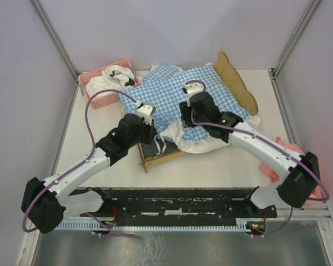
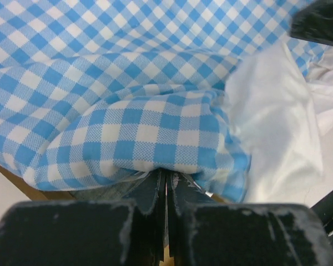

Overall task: Set up the pet bed
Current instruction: Cross the ropes on the bed frame.

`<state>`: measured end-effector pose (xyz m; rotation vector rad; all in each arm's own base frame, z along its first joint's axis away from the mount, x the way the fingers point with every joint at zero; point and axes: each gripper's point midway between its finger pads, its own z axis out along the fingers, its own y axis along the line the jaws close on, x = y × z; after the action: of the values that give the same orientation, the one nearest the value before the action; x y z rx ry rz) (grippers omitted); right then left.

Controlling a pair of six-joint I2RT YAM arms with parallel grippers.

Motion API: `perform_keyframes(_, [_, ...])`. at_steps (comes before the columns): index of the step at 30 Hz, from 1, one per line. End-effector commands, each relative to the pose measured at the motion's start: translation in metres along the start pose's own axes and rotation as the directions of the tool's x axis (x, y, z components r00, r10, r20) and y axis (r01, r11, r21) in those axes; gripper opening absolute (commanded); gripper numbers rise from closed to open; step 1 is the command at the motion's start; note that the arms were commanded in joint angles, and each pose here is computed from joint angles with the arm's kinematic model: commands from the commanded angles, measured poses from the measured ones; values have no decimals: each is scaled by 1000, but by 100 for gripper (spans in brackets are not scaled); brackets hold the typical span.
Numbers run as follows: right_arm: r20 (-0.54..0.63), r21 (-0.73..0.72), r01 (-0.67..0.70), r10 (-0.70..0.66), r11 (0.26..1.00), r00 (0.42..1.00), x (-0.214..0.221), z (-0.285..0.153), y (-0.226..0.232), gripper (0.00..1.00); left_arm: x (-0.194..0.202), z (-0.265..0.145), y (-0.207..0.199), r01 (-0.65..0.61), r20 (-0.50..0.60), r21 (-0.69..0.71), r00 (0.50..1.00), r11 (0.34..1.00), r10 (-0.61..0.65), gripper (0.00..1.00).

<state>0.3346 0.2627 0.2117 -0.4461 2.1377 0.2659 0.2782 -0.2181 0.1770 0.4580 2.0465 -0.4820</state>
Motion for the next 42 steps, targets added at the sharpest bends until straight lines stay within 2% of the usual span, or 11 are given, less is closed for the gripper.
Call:
perform_keyframes(1, [72, -102, -158, 165, 982, 984, -14, -44, 10, 53, -60, 1, -8, 25, 168, 24, 985, 999, -29, 3])
perform_keyframes(6, [118, -248, -214, 248, 945, 962, -12, -69, 39, 53, -74, 2, -17, 45, 199, 67, 978, 997, -57, 3])
perform_keyframes(9, [150, -339, -185, 247, 922, 957, -4, -75, 69, 53, -75, 3, -17, 60, 201, 76, 977, 995, -74, 3])
perform_keyframes(14, [178, -404, -162, 251, 900, 952, 12, -59, 106, 52, -74, 7, -16, 83, 194, 86, 976, 993, -98, 3])
perform_keyframes(20, [160, -396, -156, 235, 905, 959, 35, -22, 129, 52, -74, 6, -15, 97, 189, 91, 975, 991, -113, 3])
perform_keyframes(24, [152, -373, -176, 247, 911, 957, 42, -5, 134, 58, -76, 6, -14, 104, 189, 92, 975, 990, -120, 3])
perform_keyframes(30, [163, -295, -198, 254, 935, 953, 51, 14, 129, 59, -78, 6, -13, 116, 188, 96, 973, 989, -132, 3])
perform_keyframes(39, [139, -278, -220, 266, 935, 954, 64, 29, 131, 55, -76, 8, -12, 130, 181, 105, 972, 986, -147, 3])
perform_keyframes(42, [131, -279, -224, 268, 934, 954, 69, 32, 132, 47, -74, 8, -11, 133, 177, 102, 973, 986, -150, 3])
